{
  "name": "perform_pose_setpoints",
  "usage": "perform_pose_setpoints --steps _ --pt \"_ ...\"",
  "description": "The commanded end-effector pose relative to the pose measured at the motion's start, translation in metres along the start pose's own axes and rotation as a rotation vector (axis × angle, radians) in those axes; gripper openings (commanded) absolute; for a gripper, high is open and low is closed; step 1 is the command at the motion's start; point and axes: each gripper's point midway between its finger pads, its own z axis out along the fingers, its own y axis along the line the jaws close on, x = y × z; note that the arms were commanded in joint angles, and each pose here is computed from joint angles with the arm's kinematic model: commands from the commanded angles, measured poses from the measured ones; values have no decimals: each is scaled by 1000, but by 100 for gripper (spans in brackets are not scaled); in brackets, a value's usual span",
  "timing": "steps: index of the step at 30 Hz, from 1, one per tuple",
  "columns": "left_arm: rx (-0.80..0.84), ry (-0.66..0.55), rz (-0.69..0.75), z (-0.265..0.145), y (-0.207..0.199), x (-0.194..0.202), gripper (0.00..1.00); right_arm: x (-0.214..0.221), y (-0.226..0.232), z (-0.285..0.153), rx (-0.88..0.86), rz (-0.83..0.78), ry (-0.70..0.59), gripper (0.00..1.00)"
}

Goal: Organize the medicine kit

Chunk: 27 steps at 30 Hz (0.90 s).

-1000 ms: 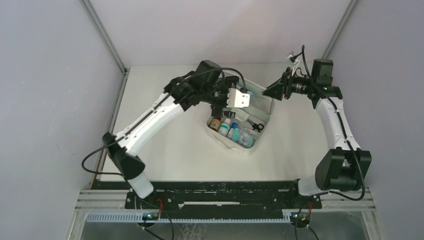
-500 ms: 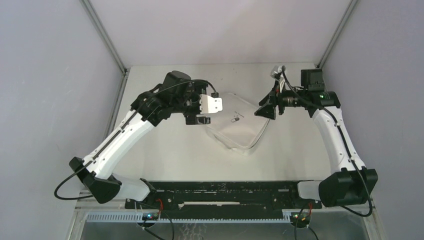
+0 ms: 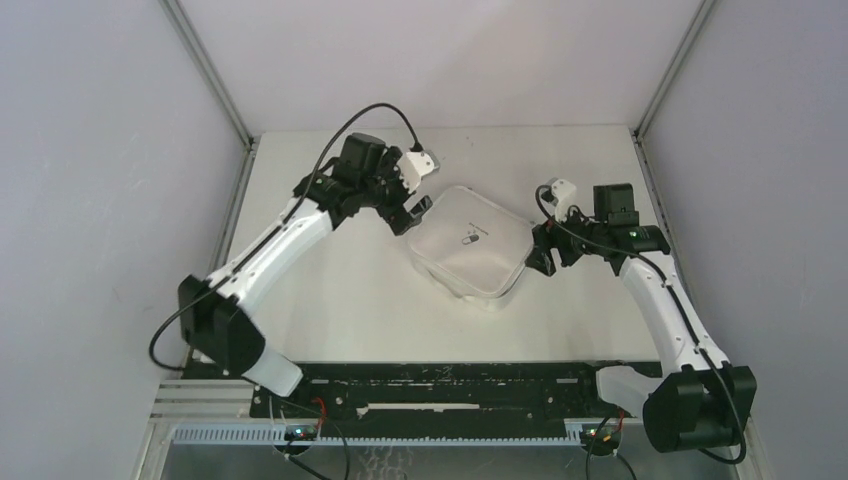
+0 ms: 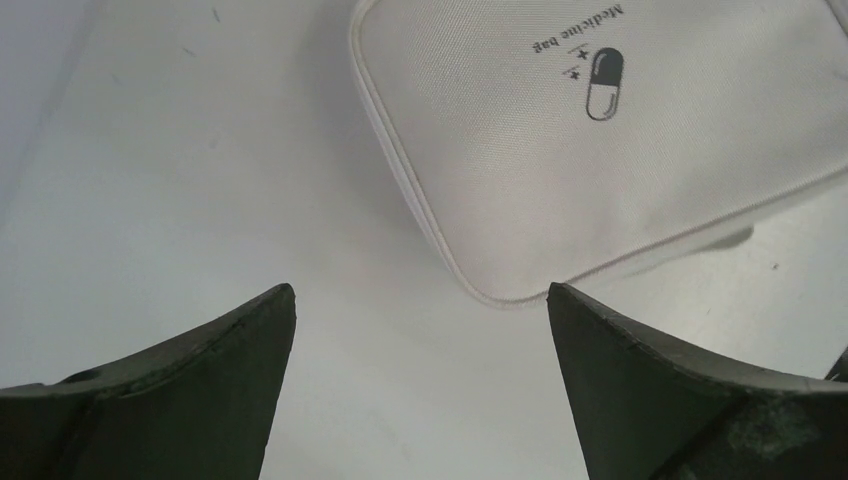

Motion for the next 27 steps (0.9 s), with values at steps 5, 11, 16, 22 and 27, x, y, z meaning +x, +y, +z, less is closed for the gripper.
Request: perform_pose_setpoints --steps 5,11,16,22,27 --pt "135 -30 -457 67 14 14 95 25 -23 15 71 42 91 76" --pt "212 -16 -561 94 5 20 90 19 -34 25 71 69 86 76" --pt "198 11 -622 108 1 38 86 20 -35 44 1 186 114 75" --pt "283 9 -676 115 -18 43 81 12 -37 63 -86 327 104 75" --pt "354 45 -665 112 -39 60 77 -13 -42 82 -154 370 74 75"
